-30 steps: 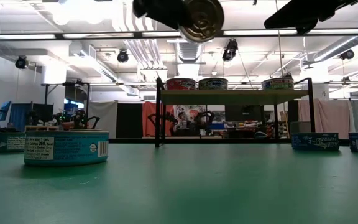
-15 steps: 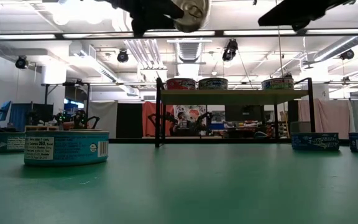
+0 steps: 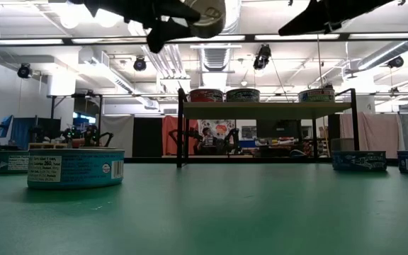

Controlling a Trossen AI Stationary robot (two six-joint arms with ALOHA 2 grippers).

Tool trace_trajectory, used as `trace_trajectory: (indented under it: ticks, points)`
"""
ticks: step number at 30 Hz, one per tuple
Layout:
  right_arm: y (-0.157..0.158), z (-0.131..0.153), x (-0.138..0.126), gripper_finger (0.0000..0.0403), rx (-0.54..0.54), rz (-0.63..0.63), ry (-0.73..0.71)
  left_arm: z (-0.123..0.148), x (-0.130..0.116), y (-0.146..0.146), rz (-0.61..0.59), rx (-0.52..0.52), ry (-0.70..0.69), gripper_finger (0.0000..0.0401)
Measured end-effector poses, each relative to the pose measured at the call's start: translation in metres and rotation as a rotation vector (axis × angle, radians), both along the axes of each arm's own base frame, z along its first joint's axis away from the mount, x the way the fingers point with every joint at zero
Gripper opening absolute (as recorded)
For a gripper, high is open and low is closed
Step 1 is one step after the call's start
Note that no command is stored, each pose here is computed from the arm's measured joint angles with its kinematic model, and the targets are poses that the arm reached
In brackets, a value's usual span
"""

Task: Stack canned seafood by type on shelf
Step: Stack the blue/pink tuna can on top of the other blue/pink tuna can on the shelf

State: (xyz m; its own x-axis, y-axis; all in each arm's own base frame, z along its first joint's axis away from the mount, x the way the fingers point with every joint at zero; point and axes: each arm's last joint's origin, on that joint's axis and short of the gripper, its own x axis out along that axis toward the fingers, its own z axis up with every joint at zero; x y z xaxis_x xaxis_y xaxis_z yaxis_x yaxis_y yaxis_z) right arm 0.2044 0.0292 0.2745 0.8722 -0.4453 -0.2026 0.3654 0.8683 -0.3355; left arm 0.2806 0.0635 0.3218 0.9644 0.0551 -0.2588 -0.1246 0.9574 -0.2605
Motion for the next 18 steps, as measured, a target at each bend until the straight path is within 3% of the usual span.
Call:
trace_trajectory:
  ticks: [4,7,12,18]
  points:
    - [-0.004,0.0,0.0,0.0009,-0.055,-0.005,0.032,-0.008,0.001,-0.003,-0.071,-0.129,-0.075,0.0168]
    - [-0.004,-0.003,0.002,0.0009,-0.183,0.034,0.112,-0.012,-0.001,-0.004,-0.106,-0.24,-0.122,0.0168]
    - [0.006,-0.012,0.01,0.0009,-0.325,0.127,0.21,-0.03,-0.003,-0.008,-0.11,-0.471,-0.058,0.0168]
    - [0.021,-0.018,0.026,0.0009,-0.592,0.223,0.28,-0.039,-0.005,-0.009,-0.067,-0.69,-0.021,0.0168]
